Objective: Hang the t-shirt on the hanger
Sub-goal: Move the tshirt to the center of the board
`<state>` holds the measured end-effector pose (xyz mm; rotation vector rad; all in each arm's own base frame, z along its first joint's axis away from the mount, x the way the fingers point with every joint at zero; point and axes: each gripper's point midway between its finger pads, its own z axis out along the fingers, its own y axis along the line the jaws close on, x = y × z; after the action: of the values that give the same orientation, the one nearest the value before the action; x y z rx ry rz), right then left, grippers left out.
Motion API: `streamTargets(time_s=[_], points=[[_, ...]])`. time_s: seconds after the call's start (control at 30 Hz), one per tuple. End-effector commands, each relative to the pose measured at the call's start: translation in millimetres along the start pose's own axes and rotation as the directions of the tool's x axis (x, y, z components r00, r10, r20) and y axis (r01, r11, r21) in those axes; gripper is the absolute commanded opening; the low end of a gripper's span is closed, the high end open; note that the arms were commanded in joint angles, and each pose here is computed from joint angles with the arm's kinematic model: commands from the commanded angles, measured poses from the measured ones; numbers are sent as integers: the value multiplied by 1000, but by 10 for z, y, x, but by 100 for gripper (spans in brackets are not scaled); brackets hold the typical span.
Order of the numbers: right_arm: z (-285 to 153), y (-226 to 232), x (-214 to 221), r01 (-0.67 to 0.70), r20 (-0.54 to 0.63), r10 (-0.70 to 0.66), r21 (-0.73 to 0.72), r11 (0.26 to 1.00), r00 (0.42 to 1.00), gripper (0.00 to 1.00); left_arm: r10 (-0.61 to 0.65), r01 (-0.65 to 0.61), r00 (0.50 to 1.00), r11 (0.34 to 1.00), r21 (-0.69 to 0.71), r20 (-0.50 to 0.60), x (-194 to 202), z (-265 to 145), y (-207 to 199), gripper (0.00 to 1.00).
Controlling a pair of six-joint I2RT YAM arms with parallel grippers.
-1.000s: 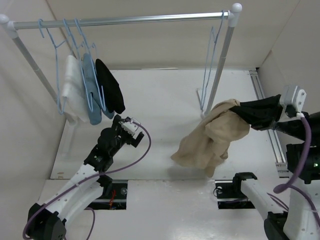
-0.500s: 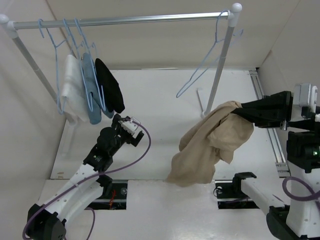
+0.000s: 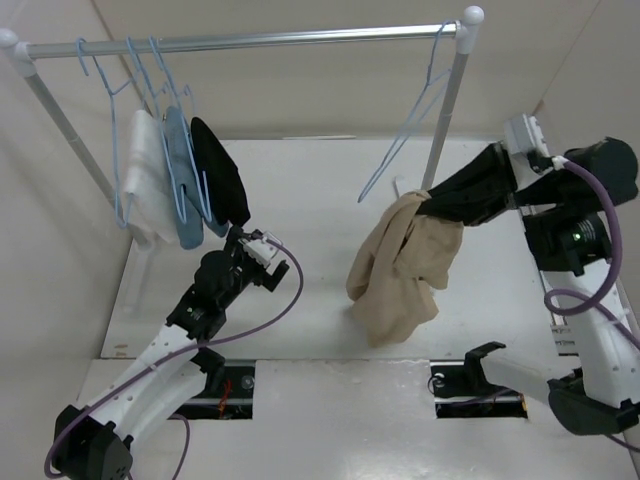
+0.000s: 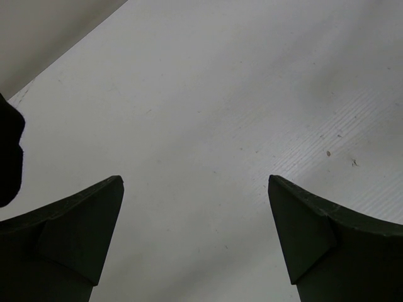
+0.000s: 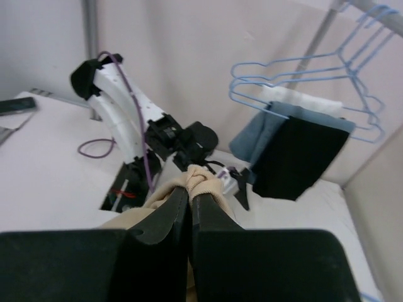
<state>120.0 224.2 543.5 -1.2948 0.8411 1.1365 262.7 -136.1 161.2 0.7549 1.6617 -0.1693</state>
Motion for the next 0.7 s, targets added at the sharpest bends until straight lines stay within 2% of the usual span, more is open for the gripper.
streamTargets(time_s=[0.0,0.13,0.27,0.5,0.53,0.57,0.6,0.63,0.67], points=[[177,37,-205,100,65,-96,-68,993,993,0,16,-15,997,1000,-11,70,-311,-4,87,98],[367,43,-236,107,98,-93,-146,983,991,0,26,-25,998,1000,-14,50,-262,6,92,98],[462,-73,-214,104,110,-90,-134,985,990,0,25,-24,999,999,-25,46,-236,-5,103,99],[760,-27,-485,109,176,-82,-153,982,981,0,24,-23,999,999,-37,25,-147,-52,105,99],[832,-52,-372,92,133,-73,-143,985,988,0,24,-23,999,999,-37,25,-147,-52,105,99],[923,-195,-339,84,103,-78,-56,995,992,0,24,-23,999,999,-37,25,-147,-52,105,99],[975,-53,-655,152,131,-145,-42,988,981,0,24,-23,999,999,-37,25,-147,-52,105,99],[1121,-196,-259,104,-3,-104,-18,994,995,0,33,-32,999,999,-37,25,-147,-52,109,99],[1138,-277,-254,104,-32,-103,30,994,994,0,33,-33,999,999,-37,25,-147,-52,109,99]])
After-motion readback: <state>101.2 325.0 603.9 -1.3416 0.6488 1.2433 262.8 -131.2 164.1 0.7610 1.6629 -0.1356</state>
